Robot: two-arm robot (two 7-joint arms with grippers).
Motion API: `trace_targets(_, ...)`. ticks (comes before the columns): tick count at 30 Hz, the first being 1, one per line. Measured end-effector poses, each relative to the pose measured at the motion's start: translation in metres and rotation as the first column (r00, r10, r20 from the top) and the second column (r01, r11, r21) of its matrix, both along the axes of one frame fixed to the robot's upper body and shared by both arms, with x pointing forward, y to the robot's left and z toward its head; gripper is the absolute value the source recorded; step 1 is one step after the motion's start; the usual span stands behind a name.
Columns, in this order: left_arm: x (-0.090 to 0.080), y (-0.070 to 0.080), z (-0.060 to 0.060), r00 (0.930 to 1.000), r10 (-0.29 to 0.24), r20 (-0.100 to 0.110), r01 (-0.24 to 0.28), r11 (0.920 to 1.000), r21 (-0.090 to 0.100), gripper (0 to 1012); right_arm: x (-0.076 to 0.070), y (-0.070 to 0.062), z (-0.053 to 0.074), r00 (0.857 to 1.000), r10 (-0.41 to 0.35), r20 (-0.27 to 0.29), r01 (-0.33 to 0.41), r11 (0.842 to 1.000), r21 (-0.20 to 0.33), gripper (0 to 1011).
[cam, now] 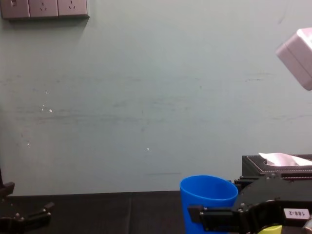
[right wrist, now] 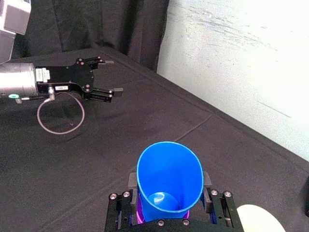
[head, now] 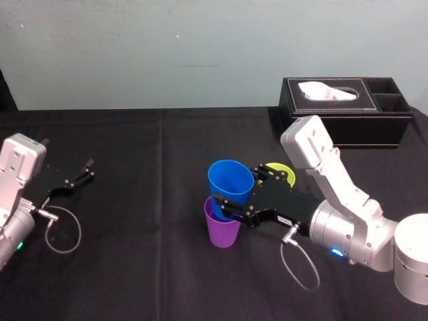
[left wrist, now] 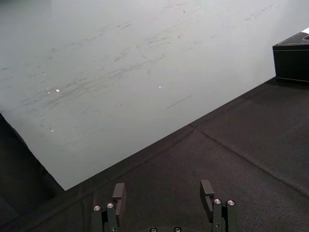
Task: Stack the three plastic cups sequentially using one hand.
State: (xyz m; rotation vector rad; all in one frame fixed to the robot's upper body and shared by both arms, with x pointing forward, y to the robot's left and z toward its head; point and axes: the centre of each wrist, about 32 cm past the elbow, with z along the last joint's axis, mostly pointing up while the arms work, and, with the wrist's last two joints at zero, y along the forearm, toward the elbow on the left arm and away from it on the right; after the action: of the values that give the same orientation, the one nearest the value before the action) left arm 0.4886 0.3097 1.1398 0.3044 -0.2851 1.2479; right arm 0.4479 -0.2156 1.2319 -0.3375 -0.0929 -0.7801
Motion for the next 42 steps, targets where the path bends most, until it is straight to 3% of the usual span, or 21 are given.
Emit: trace_targets(42,0.000,0.000,0.000,1.0000,0.000,0.000,0.000,1.0000,0.000,1010,0.006,0.004,-0.015,0.999,-0.002,-0.033,0.002,1.000,0.003,743)
